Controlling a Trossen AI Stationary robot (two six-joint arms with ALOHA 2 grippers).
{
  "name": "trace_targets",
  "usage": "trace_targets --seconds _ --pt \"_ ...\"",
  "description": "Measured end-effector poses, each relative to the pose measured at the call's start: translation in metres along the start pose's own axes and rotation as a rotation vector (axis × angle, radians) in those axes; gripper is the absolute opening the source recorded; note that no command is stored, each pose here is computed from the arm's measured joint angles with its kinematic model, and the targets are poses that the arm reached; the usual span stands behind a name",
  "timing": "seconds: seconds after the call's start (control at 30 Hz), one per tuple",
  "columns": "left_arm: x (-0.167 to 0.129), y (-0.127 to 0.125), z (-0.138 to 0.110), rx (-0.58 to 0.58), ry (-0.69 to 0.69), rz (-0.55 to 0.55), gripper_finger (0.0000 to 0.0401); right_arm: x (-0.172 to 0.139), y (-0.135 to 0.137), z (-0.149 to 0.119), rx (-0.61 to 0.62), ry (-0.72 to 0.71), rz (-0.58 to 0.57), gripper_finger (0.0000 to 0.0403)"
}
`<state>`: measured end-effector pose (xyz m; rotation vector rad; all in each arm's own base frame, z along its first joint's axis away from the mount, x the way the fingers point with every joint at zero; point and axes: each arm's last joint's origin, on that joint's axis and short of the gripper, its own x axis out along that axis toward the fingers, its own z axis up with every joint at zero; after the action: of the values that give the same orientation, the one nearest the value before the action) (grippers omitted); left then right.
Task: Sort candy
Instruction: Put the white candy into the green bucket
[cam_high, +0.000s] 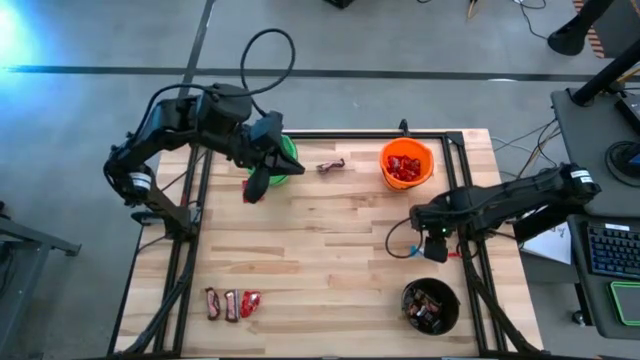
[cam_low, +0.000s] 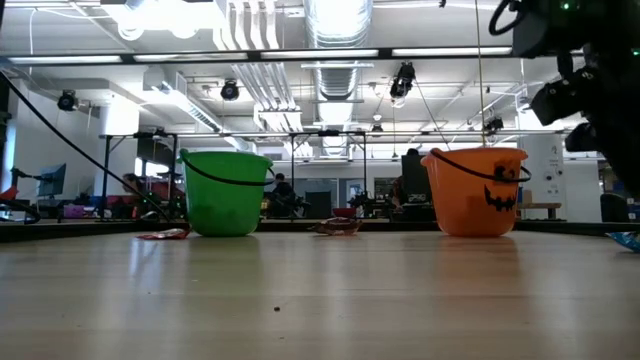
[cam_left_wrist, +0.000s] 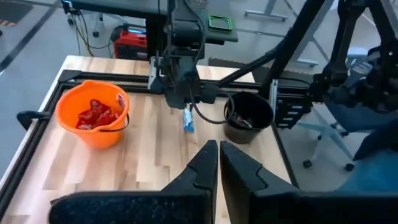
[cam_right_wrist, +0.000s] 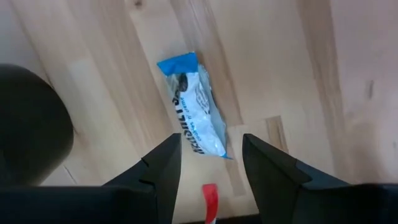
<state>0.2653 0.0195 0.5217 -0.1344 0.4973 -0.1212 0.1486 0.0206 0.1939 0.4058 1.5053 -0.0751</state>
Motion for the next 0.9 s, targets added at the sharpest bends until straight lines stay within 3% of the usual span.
trace_targets --seconds 0.27,0.9 --pt "0.000 0.003 0.000 -0.012 -0.006 0.094 0.0001 0.018 -0.003 -0.002 0.033 -0.008 0.052 0.0160" --pt "-0.001 0.003 -0.001 -0.020 0.001 0.099 0.0001 0.033 -0.008 -0.006 0.081 0.000 0.058 0.0155"
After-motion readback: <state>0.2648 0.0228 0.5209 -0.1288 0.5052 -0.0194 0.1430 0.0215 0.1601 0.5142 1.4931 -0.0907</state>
